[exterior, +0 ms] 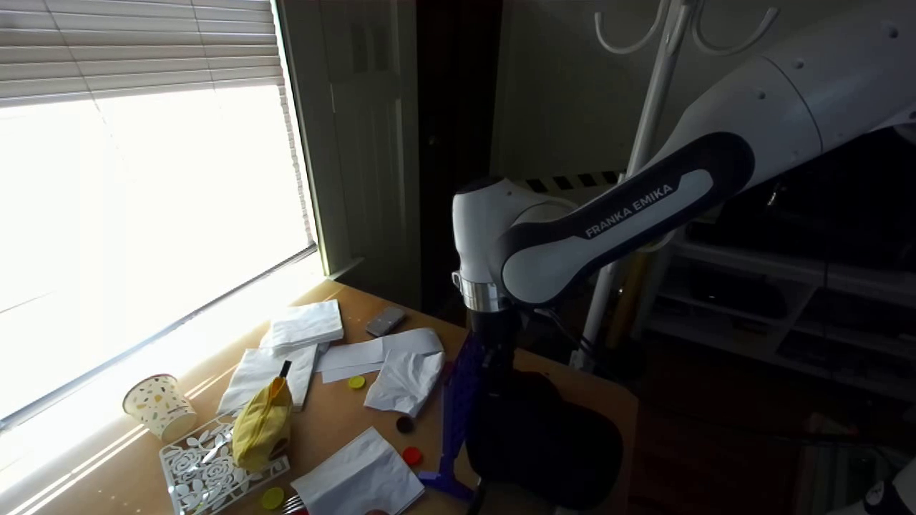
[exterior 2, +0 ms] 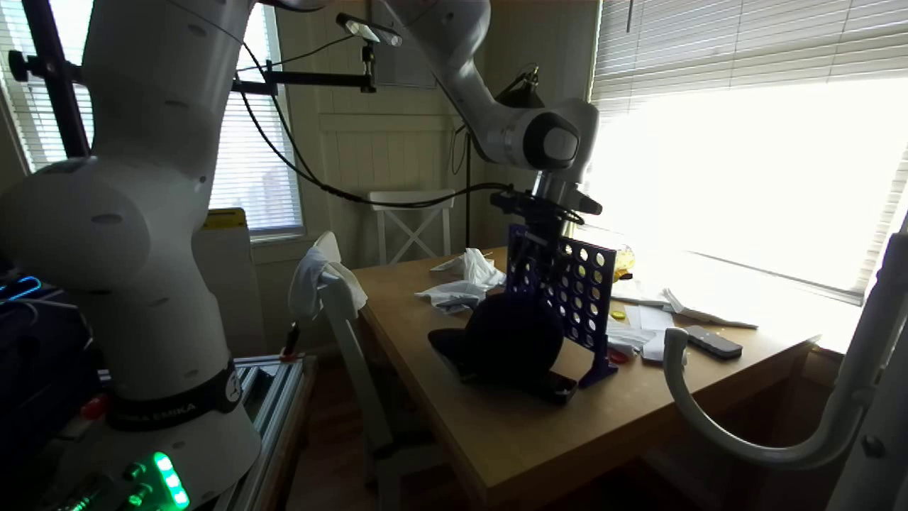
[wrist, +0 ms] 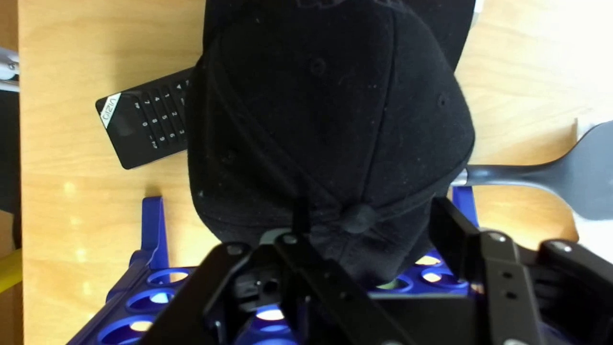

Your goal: Hang the snapback on the coat rack

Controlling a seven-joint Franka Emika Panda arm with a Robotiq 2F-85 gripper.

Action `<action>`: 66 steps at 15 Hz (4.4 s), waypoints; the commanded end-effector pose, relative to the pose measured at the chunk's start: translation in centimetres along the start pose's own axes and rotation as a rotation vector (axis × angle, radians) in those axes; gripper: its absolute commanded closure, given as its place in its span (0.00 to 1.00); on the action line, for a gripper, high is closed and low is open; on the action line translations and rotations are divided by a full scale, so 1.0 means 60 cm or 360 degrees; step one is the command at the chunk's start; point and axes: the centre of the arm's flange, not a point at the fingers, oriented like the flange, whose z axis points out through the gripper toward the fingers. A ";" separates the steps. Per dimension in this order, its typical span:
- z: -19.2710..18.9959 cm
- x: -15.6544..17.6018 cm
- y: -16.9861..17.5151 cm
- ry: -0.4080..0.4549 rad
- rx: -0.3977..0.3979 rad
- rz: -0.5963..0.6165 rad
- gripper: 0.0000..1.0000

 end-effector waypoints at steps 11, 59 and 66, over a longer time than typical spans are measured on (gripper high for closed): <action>-0.021 -0.048 -0.028 0.0226 -0.0038 -0.0010 0.35; 0.058 -0.092 -0.034 0.0697 -0.0323 0.0352 0.63; 0.064 -0.096 -0.031 0.0673 -0.0308 0.0361 0.96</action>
